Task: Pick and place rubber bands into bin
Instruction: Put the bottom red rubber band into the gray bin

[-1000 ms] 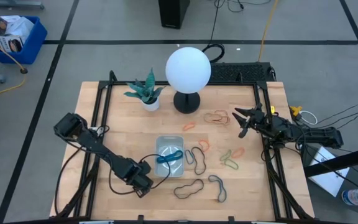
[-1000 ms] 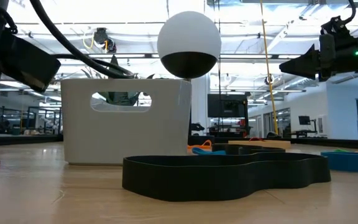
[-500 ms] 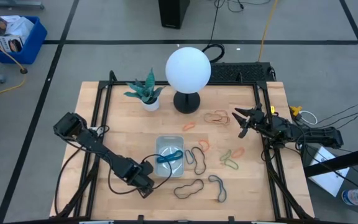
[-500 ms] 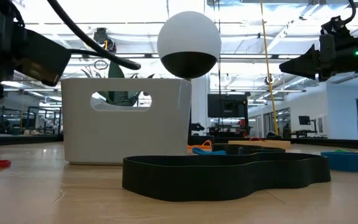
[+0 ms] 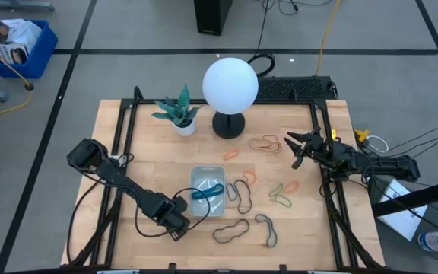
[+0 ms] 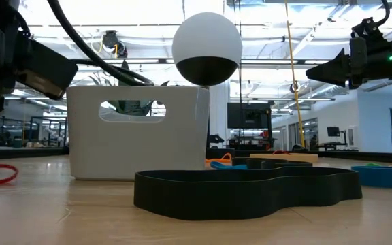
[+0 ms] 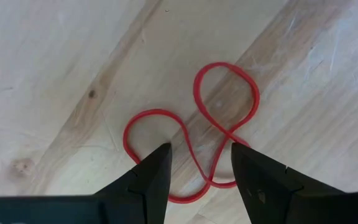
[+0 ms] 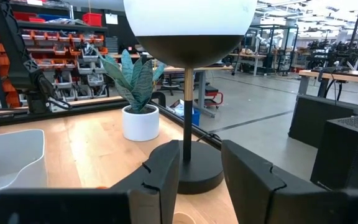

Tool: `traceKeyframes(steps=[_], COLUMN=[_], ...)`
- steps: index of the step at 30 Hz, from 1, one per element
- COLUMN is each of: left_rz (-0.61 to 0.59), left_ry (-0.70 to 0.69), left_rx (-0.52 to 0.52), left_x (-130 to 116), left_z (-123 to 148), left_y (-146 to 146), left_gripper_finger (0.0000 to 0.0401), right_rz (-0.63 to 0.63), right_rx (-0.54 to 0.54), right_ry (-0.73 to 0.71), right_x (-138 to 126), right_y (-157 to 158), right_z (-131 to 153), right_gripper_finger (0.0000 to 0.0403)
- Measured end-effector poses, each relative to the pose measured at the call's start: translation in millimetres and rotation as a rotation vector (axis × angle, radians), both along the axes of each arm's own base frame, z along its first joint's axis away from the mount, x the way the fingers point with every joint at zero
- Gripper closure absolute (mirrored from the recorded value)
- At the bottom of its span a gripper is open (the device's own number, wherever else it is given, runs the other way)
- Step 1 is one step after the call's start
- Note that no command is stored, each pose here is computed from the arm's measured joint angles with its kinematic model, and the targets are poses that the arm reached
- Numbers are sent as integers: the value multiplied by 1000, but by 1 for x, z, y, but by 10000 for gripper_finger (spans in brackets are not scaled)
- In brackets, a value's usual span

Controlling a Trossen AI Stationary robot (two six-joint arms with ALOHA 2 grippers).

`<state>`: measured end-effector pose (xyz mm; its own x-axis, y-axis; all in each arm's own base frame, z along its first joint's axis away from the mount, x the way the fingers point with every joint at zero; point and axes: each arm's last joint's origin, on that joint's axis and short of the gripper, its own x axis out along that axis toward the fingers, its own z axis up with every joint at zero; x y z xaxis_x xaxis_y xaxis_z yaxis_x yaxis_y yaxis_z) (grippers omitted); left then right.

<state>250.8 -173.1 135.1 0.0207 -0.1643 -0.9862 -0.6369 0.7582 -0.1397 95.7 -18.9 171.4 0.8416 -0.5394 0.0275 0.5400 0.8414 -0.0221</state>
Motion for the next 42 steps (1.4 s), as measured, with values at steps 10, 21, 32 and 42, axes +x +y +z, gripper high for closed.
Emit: traceKeyframes(steps=[10, 21, 32, 42], left_rz=[2, 8, 6, -30], left_ry=[21, 26, -4, -199], left_rx=[4, 10, -8, -94], left_x=[0, 0, 0, -7], left_z=[-4, -4, 4, 53], left_y=[2, 4, 4, 8], left_gripper_finger=[290, 391, 397, 399], right_rz=[0, 0, 0, 0], right_rx=[0, 0, 0, 0], right_ry=[0, 0, 0, 1], right_x=[0, 0, 0, 0], right_y=[0, 0, 0, 0], right_z=[0, 0, 0, 0], right_gripper_finger=[289, 289, 289, 289])
